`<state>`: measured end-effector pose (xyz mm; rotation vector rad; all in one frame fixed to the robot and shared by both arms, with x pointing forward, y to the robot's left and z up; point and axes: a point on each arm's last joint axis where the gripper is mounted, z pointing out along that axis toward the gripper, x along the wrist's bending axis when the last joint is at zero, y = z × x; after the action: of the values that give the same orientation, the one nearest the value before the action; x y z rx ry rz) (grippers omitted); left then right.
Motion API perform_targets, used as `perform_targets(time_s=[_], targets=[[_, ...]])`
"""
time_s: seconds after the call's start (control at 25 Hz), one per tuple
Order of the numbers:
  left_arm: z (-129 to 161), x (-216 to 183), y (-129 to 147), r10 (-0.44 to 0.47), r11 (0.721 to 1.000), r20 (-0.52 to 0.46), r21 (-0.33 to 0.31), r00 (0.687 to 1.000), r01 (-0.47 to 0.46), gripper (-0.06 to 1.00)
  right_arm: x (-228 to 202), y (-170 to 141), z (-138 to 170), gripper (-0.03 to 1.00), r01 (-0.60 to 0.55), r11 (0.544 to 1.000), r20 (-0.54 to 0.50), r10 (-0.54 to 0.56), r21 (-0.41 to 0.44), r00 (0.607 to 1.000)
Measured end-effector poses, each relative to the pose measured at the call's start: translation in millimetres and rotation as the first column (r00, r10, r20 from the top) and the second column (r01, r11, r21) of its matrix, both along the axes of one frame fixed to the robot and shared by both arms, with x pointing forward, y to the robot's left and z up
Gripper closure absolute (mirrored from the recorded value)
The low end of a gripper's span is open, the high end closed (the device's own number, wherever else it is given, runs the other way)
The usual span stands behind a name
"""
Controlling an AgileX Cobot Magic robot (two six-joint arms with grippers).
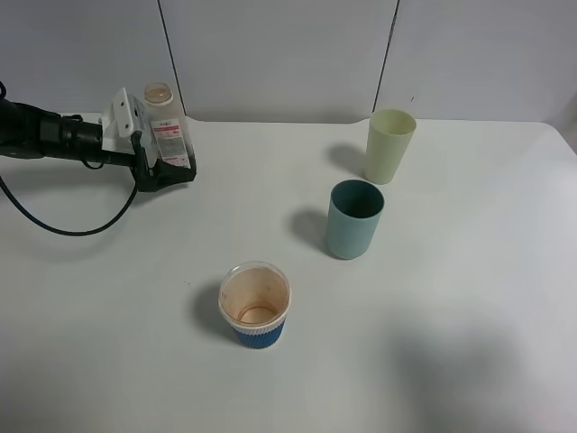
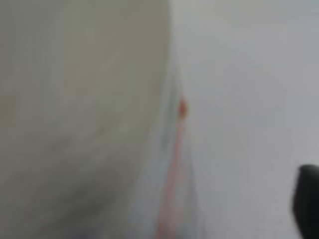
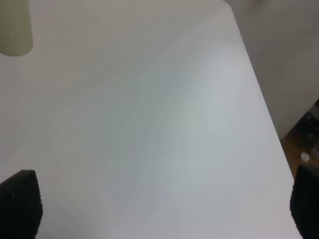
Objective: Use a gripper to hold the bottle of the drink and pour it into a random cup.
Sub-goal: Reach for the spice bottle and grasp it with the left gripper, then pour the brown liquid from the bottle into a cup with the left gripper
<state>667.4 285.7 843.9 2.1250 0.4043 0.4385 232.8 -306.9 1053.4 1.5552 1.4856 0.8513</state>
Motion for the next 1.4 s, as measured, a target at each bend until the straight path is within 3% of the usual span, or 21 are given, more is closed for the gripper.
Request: perform_targets(time_s=[0.16, 0.44, 0.92, 1.4], targets=[[-3, 3, 4, 0.044, 0.998, -0.004, 0.034, 0.999, -0.044, 0.59, 0, 0, 0, -0.02, 0.0, 1.0, 0.0, 0.0, 0.0, 1.0], [-3, 3, 3, 0.063, 0.998, -0.012, 0.025, 0.998, -0.063, 0.6, 0, 0, 0, -0.02, 0.0, 1.0, 0.0, 0.0, 0.0, 1.0], [16, 6, 1, 0.183, 0.982, -0.128, -0.017, 0.975, -0.187, 0.6, 0, 0, 0, -0.02, 0.0, 1.0, 0.0, 0.0, 0.0, 1.0], [69, 4, -24, 0.249, 0.967, -0.123, 0.078, 0.961, -0.241, 0.6, 0, 0, 0, -0.02, 0.0, 1.0, 0.0, 0.0, 0.0, 1.0]])
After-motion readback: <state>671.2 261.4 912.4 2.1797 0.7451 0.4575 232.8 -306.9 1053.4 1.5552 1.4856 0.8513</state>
